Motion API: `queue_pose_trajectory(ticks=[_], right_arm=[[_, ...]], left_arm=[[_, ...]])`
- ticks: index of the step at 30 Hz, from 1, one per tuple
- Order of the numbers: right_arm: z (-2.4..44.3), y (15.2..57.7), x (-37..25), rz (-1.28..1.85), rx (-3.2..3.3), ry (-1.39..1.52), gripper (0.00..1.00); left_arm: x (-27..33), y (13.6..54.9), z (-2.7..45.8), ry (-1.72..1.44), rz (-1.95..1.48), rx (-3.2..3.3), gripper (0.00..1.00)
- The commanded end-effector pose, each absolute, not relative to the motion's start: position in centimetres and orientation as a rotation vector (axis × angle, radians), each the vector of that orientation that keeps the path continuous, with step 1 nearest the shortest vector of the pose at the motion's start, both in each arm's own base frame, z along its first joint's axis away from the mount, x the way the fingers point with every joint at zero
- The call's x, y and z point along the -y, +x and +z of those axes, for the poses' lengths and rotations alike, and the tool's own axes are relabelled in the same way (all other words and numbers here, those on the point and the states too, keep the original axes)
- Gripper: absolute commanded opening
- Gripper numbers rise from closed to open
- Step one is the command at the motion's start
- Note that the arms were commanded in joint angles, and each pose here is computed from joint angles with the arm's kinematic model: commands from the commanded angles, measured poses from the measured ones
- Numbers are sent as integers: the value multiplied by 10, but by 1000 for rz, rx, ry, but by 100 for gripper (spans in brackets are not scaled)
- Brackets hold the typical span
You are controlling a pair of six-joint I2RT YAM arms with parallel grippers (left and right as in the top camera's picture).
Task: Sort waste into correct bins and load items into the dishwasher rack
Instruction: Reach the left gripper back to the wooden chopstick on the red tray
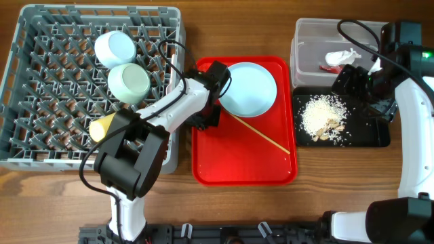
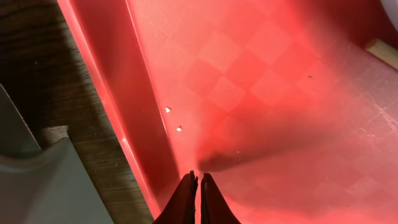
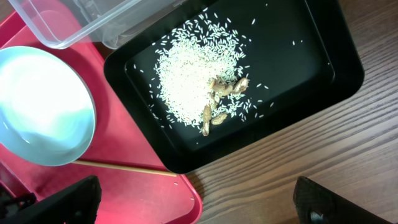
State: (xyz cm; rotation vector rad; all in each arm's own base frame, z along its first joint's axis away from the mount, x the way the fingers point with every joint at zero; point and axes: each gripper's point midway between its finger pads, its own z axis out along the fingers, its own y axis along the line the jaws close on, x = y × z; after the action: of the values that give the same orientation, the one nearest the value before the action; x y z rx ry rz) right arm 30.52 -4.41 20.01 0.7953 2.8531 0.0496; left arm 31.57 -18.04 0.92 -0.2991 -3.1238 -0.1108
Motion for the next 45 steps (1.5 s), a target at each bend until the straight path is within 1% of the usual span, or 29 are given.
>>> queue_pose_trajectory(ticks=[1,5,14,22,24,29,34,37,39,40,43,45], right_arm=[[210,308,42,71,-2825,770,100],[210,307,42,72,-2826,769,100],[210,307,42,71,-2826,770,100],[210,307,42,71,-2827,770,100],[210,307,42,71,-2827,770,100],[210,307,42,71,-2829,769,100],[210,307,42,71,-2829,771,100],[210,306,42,71,-2830,770,100],[210,307,42,71,-2829,770,100],[210,307,42,71,-2828,770,100],[210,307,42,71,-2828,770,100],[210,307,42,71,-2828,769,100]], left_arm=[[173,318,3,-283,-165,3122,5],[167,321,4,-286,-224,3134,5],[164,323,4,-268,-221,3137,5],[157,320,-10,-250,-229,3126,6],[155,318,-11,-247,-232,3120,4],[158,323,-11,-248,-220,3140,4],[162,329,-8,-247,-204,3165,9],[166,335,6,-234,-188,3177,11],[179,334,22,-171,-89,3168,12],[193,332,32,-119,36,3148,12],[229,324,49,23,348,3069,16],[244,318,55,160,465,3000,20]])
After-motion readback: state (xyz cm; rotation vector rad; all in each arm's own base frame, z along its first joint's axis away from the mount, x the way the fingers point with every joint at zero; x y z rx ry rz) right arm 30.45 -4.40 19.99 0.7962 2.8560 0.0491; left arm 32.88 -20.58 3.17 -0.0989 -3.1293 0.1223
